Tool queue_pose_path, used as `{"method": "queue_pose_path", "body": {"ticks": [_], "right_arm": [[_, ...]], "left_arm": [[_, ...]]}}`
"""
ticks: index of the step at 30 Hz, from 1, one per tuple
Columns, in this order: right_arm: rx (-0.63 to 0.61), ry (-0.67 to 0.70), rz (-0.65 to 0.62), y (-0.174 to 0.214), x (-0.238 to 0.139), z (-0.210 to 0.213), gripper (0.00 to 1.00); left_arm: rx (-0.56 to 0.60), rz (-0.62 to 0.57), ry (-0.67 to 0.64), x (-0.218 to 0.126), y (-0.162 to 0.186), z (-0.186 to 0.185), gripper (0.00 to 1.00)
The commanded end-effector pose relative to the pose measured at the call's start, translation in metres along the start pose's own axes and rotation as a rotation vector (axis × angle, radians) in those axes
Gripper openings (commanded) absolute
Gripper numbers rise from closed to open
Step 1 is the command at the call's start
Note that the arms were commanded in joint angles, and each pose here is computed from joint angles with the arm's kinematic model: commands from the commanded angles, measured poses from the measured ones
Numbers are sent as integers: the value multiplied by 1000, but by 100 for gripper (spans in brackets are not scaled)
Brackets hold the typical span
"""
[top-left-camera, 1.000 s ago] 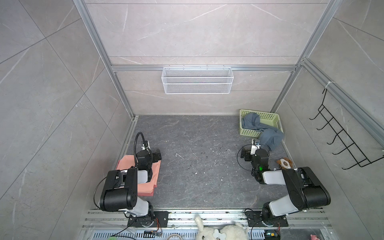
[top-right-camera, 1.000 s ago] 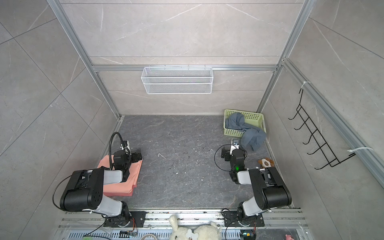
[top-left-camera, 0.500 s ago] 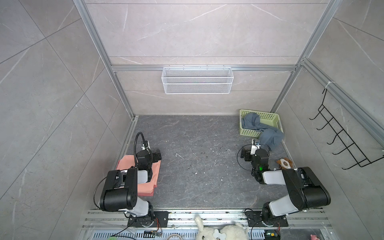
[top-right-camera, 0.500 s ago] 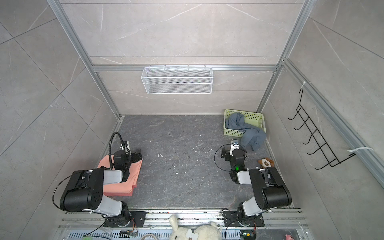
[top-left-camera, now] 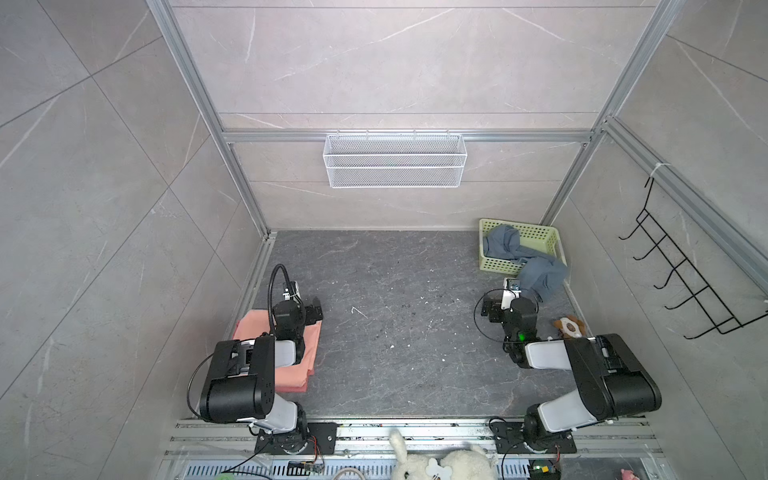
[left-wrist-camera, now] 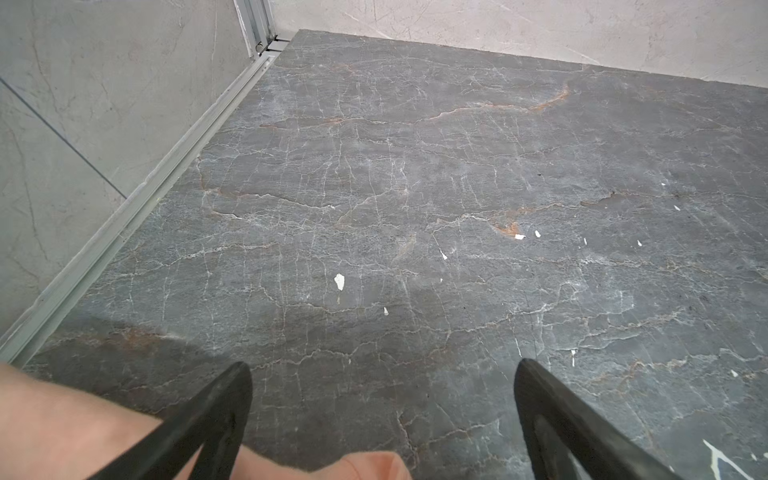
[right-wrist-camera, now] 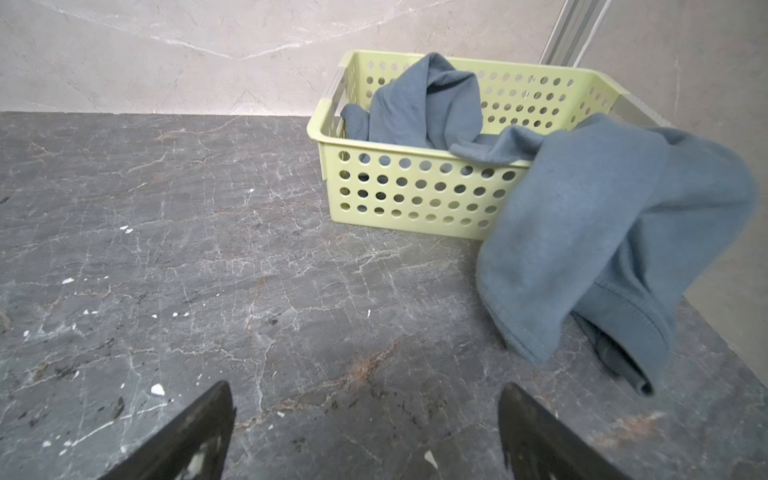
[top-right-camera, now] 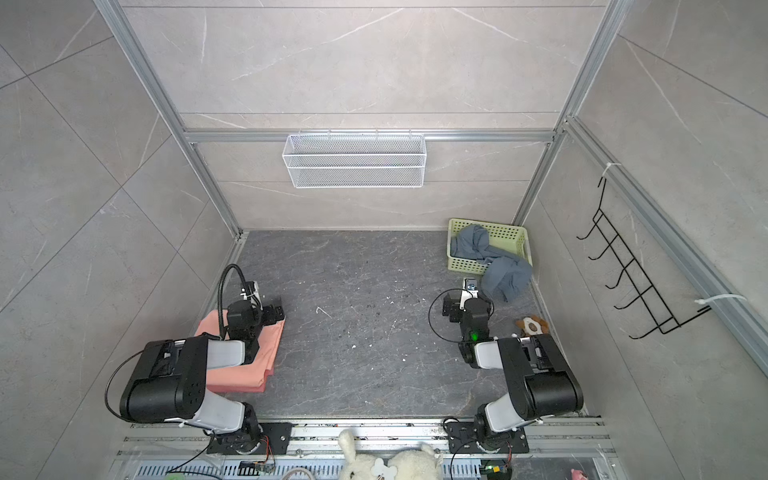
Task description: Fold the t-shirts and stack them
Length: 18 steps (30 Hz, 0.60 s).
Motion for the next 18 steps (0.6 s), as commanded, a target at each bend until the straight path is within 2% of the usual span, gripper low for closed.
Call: {"method": "queue_pose_path", "body": {"ticks": [1, 4, 10, 12, 16, 18], "right_arm": [[-2, -7, 50, -33, -1, 4, 99], [-9, -88, 70, -63, -7, 13, 99], [279, -272, 102, -110, -32, 39, 99], [352, -316, 81, -120, -42, 52, 99], [381, -418, 35, -140, -63, 92, 99], [391, -483, 80, -150, -67, 111, 99]], "left_arm": [[19, -61, -1, -1, -11, -1, 100], [20, -59, -1, -1, -11, -1, 100], [20, -61, -2, -1, -11, 0, 100], [31, -59, 34, -3, -17, -3, 100], [55, 41, 105, -5, -59, -8, 100], [-5, 29, 133, -14, -85, -9, 100]]}}
Point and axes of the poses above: each gripper's point midway between its finger pads, its own x axis out along the fingers, its own z axis along the line the jaws close on, y = z × x, the point moved 8 cm from there along -x, back along the fingers, and after that the axes turned 5 degrees about x, right-handed, at the moved point
